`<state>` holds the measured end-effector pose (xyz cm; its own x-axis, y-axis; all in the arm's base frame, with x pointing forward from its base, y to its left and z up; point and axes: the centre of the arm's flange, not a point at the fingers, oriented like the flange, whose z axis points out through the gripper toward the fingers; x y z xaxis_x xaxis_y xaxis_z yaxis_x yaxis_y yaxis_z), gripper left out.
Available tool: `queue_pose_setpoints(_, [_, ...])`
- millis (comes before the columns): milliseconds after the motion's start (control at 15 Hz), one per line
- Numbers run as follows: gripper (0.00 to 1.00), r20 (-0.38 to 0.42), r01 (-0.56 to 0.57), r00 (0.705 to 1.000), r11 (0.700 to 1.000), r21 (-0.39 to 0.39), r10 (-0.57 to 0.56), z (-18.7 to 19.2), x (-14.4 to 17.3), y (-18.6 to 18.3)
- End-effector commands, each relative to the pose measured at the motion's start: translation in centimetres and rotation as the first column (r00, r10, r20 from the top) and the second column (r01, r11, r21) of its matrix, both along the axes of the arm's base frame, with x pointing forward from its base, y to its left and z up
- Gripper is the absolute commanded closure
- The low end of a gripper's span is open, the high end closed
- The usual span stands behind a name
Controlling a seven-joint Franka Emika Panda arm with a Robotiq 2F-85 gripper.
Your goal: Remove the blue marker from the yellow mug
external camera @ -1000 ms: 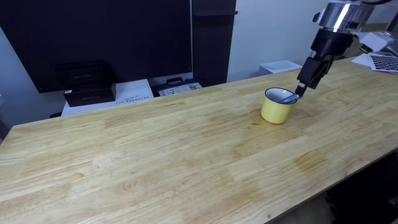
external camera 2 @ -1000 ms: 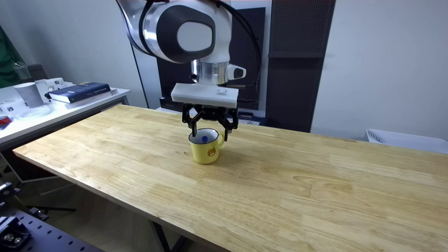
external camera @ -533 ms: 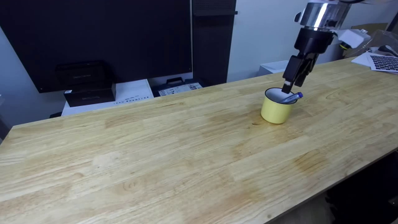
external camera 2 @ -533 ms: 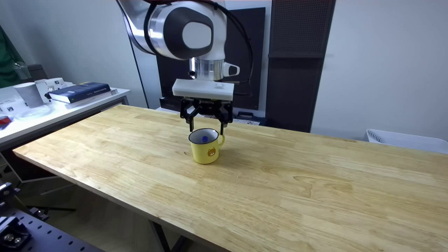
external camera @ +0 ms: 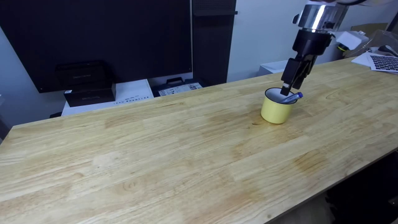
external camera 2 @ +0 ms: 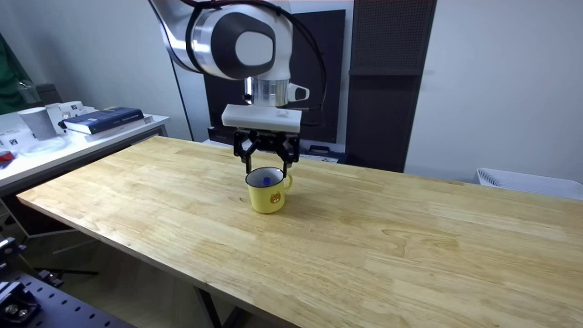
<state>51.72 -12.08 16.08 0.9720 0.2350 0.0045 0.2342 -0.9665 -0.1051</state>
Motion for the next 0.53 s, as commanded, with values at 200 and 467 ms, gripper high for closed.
queue_pose_setpoints(200, [0.61,-0.004,0.047,0.999,0.999,0.006,-0.047,0.2,-1.0,0.4])
queue_pose_setpoints(467, [0.89,-0.015,0.070,0.997,0.997,0.013,-0.070,0.1,-2.4,0.7])
